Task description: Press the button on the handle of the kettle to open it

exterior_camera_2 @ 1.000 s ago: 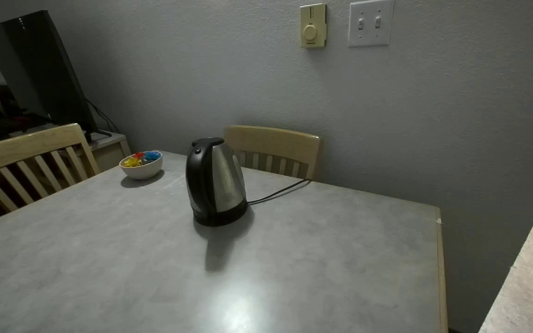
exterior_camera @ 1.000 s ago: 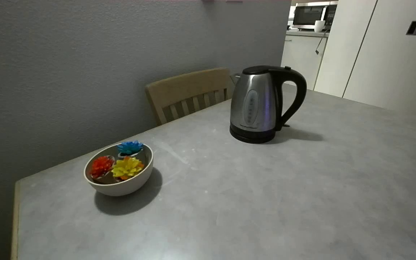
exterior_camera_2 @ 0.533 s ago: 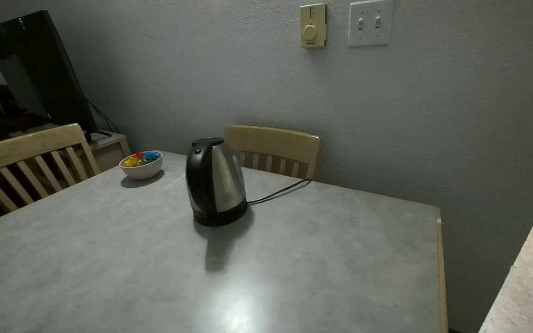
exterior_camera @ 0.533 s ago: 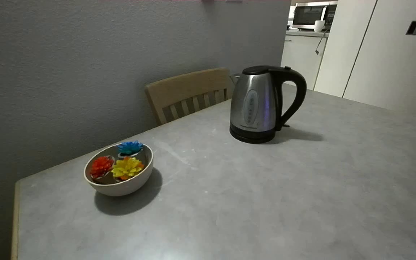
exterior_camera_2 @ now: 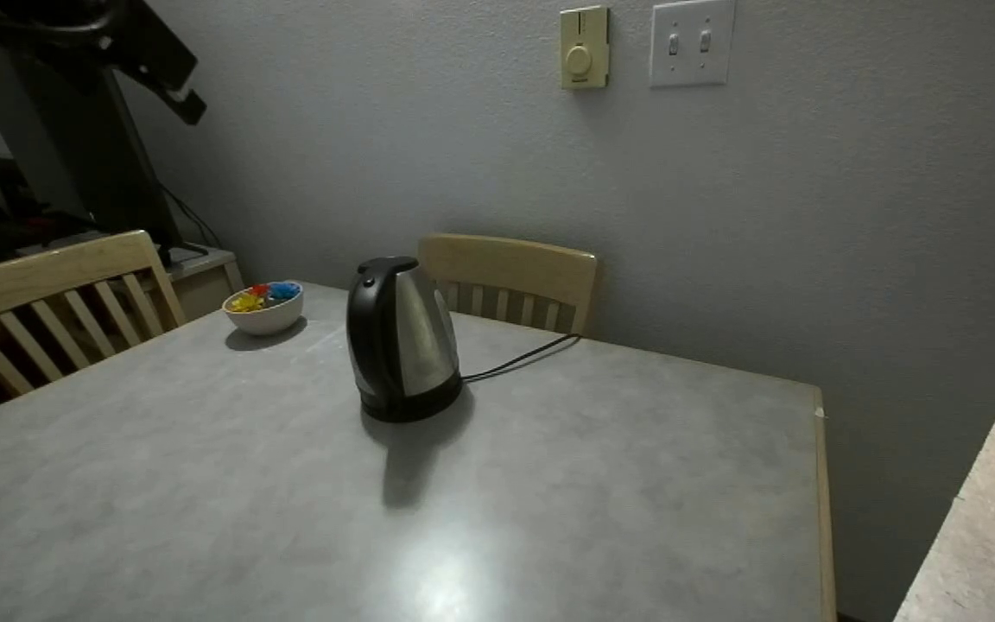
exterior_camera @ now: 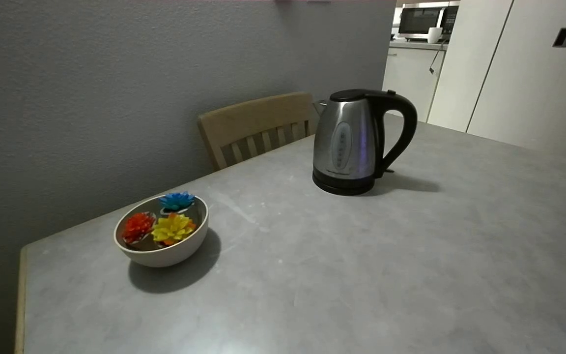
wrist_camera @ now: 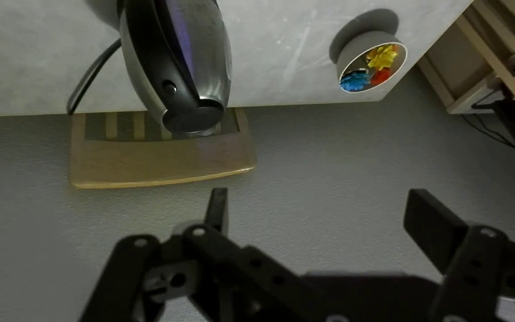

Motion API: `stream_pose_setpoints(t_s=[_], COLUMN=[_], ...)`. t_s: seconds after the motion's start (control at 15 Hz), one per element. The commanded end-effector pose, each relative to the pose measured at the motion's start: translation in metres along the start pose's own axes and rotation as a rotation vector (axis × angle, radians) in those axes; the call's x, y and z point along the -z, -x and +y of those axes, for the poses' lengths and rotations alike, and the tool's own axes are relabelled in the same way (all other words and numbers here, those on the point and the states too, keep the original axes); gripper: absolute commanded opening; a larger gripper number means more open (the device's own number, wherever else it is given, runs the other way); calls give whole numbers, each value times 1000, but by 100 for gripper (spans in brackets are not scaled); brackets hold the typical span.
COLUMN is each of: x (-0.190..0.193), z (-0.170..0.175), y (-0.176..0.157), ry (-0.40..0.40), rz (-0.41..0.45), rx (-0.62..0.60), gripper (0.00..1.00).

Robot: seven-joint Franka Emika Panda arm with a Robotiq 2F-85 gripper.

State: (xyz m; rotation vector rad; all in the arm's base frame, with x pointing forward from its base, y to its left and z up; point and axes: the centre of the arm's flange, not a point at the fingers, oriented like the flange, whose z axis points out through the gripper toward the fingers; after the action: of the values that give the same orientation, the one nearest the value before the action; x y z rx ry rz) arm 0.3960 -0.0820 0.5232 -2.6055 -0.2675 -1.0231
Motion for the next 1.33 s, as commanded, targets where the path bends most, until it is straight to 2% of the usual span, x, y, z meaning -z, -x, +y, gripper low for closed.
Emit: stream_pose_setpoints(t_s=[0.0, 0.33, 0.67, 0.8, 1.0, 1.07, 1.13, 1.27], x=[-30, -64, -116, -134, -153, -158, -161, -165], z=[15, 19, 54, 69, 79, 79, 79, 78], y=[-34, -69, -78, -77, -81, -83, -86, -90], ry=[12, 159, 301, 314, 260, 245, 238, 234], rz=[-46, -126, -263, -296, -288, -277, -261, -243], rx=[52, 186, 191, 176, 110, 87, 68, 39], gripper=[100, 100, 100, 100, 100, 96, 73, 68])
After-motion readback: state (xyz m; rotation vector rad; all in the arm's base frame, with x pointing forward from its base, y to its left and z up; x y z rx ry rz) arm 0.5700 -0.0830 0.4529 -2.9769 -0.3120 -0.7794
